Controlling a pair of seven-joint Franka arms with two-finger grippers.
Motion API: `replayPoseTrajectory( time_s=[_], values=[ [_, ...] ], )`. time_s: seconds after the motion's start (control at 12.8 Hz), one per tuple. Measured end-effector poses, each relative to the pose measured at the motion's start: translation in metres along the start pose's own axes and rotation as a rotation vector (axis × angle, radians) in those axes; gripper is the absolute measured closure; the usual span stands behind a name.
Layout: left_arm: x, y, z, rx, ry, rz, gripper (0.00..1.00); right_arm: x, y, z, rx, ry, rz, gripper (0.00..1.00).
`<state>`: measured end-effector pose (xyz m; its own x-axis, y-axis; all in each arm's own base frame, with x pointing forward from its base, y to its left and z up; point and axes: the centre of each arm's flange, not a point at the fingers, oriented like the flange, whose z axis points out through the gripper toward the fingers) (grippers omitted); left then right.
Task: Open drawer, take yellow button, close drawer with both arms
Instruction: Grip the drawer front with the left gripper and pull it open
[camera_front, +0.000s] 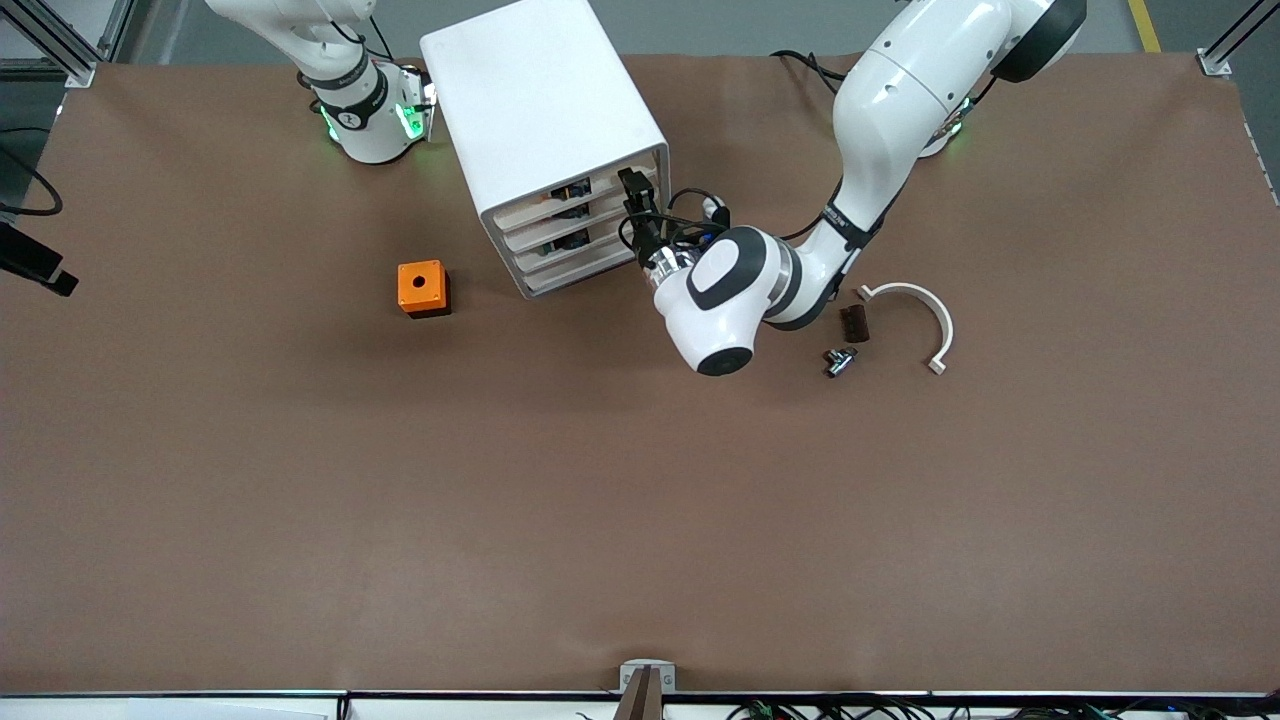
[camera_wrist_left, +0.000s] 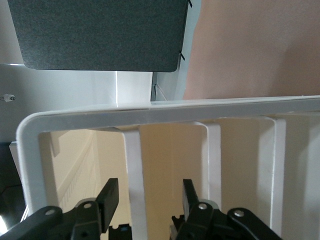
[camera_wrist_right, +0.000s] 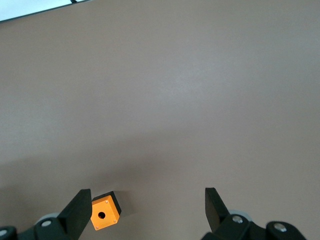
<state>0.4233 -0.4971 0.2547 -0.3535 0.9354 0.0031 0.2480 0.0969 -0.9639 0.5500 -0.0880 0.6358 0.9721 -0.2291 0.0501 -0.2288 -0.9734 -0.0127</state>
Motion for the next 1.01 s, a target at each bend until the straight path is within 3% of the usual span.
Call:
replayPoseTrajectory(
  time_s=[0.31,0.55,0.94,1.01],
  values=[
    [-0.002,-0.005,0.0,0.018,-0.002,-0.002,0.86,-0.002,0.0,0.002,-0.001,-0.017,0.0,0.0],
    [0.006,0.0,-0.029,0.007,-0.047,-0.018,0.86,-0.003,0.001,0.003,-0.002,-0.027,0.002,0.0],
    [0.045,0.021,-0.147,-0.062,-0.231,0.019,0.85,-0.003,0.004,0.004,-0.003,-0.035,0.007,0.0],
    [0.05,0.025,-0.158,-0.078,-0.248,0.04,0.79,-0.003,0.004,0.005,-0.003,-0.036,0.007,0.0]
  ],
)
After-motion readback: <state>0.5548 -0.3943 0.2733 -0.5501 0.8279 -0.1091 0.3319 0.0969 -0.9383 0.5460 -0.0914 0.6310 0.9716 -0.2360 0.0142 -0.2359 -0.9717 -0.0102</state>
